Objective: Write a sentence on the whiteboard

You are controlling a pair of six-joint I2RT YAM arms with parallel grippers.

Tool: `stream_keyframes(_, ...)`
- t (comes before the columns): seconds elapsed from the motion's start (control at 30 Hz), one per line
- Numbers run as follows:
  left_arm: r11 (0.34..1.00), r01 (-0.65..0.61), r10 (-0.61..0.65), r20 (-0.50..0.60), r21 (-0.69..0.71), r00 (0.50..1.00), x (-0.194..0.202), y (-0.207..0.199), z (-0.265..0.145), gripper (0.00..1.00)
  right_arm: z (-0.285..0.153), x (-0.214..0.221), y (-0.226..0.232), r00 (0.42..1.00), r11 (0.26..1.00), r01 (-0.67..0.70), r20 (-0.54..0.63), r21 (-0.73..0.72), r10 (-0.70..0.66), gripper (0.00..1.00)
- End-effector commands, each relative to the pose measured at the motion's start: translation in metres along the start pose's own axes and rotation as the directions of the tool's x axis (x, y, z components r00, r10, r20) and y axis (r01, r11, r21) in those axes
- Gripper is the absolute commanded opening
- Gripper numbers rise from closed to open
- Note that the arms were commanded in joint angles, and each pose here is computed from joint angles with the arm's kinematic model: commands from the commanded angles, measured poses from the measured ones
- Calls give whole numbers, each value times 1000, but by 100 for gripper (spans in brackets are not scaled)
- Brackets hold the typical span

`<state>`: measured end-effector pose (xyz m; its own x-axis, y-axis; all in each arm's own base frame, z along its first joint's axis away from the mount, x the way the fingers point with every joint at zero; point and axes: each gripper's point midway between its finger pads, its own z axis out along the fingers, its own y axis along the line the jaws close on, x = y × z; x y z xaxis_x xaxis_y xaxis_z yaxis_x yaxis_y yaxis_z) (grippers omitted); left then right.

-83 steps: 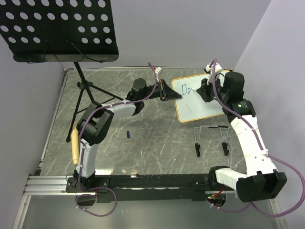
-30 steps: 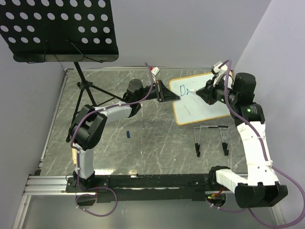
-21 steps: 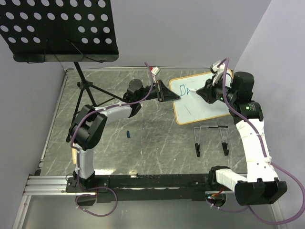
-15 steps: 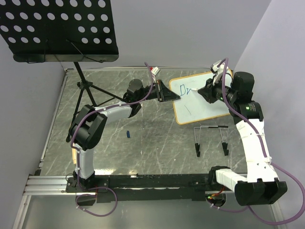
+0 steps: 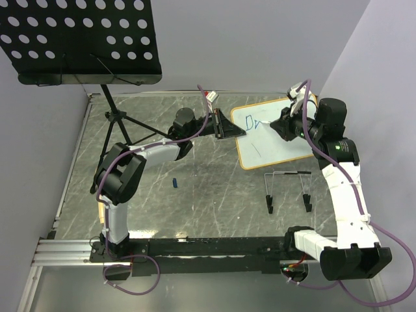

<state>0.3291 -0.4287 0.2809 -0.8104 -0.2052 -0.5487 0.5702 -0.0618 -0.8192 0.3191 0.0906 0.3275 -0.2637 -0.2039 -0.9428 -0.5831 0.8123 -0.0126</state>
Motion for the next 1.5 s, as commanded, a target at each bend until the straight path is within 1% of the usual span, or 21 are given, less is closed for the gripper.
stream_keyframes(0.0, 978, -150, 137, 97, 147, 986, -32, -70, 3, 1, -5, -2, -3, 1000, 999, 14, 13, 29, -14, 0)
stream_keyframes(0.27, 976, -153, 140, 92, 155, 986, -30, -72, 1, 1, -2, 4, -16, 1000, 996, 5, -19, 84, -4, 0)
stream_keyframes(0.37, 976, -153, 140, 91, 156, 986, -29, -72, 1, 1, -3, 1, -25, 1000, 992, 11, -15, 126, -9, 0)
stream_keyframes(0.5, 976, -149, 137, 86, 158, 987, -28, -71, 0, 1, -3, -7, -29, 1000, 990, 13, -6, 139, -12, 0)
stream_keyframes(0.7, 975, -147, 136, 76, 167, 988, -25, -70, 0, 1, 5, -15, -34, 1000, 992, 10, -1, 128, -10, 0)
stream_keyframes(0.9, 975, -143, 133, 74, 170, 988, -25, -69, 1, 1, 13, -17, -27, 1000, 998, -10, -5, 68, 10, 0)
stream_keyframes(1.07, 976, -143, 133, 74, 166, 988, -26, -67, 2, 1, 17, -10, -15, 1000, 1000, -17, -19, 1, 17, 0)
stream_keyframes(1.47, 976, -157, 145, 83, 153, 986, -34, -64, 5, 1, 8, 16, -3, 997, 1000, -24, -73, -14, 23, 0)
